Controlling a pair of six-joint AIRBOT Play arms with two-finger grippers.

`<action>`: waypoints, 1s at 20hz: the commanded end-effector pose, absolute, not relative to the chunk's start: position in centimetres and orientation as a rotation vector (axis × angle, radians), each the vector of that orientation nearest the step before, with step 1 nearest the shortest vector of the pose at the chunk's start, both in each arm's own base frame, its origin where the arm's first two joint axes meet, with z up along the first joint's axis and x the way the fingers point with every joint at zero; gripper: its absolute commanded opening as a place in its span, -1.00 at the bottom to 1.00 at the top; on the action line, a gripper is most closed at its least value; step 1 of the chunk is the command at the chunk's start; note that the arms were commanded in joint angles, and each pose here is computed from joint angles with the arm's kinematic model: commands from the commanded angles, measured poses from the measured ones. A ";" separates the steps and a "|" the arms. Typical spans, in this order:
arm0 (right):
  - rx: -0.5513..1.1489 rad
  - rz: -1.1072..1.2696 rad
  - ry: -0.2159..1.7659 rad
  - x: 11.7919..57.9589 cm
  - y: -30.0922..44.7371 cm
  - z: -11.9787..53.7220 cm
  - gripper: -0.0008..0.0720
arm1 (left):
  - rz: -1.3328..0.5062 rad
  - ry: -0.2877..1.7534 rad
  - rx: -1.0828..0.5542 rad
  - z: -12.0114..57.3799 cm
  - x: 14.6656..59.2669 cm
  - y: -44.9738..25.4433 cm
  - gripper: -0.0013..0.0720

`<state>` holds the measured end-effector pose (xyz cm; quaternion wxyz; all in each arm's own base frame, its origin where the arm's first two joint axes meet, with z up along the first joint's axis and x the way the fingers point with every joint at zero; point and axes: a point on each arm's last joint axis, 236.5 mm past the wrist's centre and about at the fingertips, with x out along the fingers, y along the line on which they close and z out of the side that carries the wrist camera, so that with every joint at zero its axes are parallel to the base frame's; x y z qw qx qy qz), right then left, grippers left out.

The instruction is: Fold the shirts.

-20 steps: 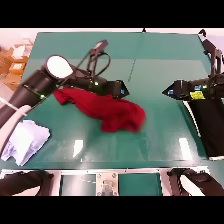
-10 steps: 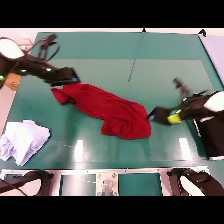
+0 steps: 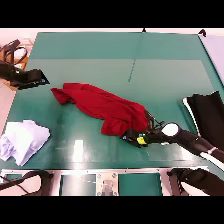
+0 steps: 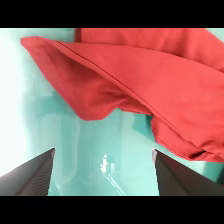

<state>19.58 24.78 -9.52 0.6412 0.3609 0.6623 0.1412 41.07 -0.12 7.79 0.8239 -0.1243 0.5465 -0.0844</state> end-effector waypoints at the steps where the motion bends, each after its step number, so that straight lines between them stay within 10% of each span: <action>1: 0.825 0.258 1.484 21.8 25.4 -11.4 0.45 | -0.165 1.159 -0.251 7.7 41.0 0.8 0.94; 10: 0.874 0.118 1.420 28.5 14.9 -9.6 0.38 | -0.188 1.186 -0.226 7.5 40.4 0.7 0.94; 15: 0.881 0.091 1.246 33.7 9.4 -7.1 -0.92 | -0.189 1.174 -0.215 7.6 40.6 0.8 0.94; 20: 0.812 0.144 1.197 36.1 6.4 -3.0 -0.92 | -0.147 1.187 -0.159 6.7 40.7 2.3 0.94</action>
